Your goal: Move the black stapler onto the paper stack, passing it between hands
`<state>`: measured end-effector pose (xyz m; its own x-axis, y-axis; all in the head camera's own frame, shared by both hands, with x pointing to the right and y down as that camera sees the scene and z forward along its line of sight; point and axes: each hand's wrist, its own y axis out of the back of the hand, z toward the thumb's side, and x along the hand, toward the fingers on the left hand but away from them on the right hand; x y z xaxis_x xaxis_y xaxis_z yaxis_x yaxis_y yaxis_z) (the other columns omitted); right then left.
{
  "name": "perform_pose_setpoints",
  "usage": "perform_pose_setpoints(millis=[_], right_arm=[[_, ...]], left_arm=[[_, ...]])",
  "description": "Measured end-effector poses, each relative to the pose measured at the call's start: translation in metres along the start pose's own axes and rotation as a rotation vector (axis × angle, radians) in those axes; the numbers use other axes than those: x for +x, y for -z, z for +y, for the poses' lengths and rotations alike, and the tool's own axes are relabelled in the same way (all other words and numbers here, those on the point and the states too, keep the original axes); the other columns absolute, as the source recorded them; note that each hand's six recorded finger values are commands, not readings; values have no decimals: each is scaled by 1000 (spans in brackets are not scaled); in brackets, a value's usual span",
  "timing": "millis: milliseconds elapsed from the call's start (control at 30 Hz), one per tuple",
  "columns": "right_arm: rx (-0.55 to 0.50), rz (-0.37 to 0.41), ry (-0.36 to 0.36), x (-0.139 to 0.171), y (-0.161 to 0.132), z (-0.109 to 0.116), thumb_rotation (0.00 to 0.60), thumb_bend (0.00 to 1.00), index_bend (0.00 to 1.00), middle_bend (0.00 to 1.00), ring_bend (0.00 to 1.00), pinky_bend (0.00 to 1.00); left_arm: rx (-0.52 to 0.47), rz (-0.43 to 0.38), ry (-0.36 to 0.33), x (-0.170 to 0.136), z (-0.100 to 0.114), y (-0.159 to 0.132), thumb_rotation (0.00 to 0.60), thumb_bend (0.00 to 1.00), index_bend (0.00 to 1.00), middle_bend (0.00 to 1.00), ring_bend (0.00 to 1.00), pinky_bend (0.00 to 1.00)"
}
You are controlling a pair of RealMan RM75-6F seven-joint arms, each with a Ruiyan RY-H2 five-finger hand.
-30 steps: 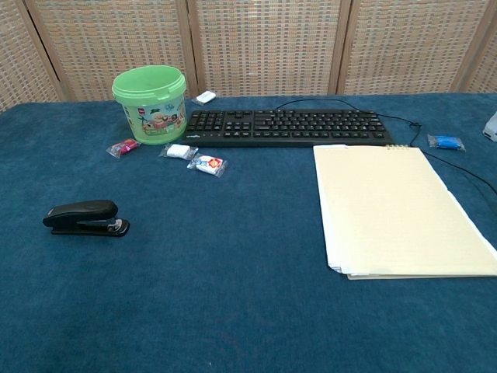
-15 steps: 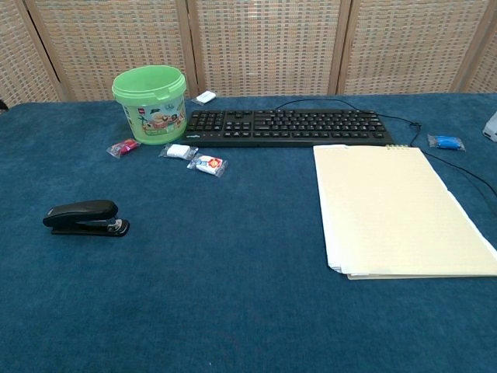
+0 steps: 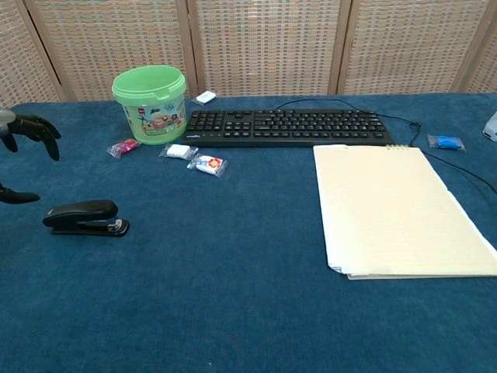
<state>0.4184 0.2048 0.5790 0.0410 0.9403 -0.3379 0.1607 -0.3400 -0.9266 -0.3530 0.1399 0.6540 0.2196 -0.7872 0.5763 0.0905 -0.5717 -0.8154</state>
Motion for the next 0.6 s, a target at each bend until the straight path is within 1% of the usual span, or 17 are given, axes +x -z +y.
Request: perform_pose_setpoints(millis=[100,300,600], right_arm=[[-7,-4,2,0,1,1,600,114,128,0,0,5],[-19,-8,3,-1,3,2,600,113,128,0,0,5],[-32,-19,2,-2,7,3,600,113,128,0,0,5]], left_arm=[[17,-10,24,6,-7,-9,600,290,363,186,206,289],[37,-7,74,18,-22,-25,600,291,360,186,206,289],[52,-5,119,27,-35,-38,600,291,359,186,205,289]])
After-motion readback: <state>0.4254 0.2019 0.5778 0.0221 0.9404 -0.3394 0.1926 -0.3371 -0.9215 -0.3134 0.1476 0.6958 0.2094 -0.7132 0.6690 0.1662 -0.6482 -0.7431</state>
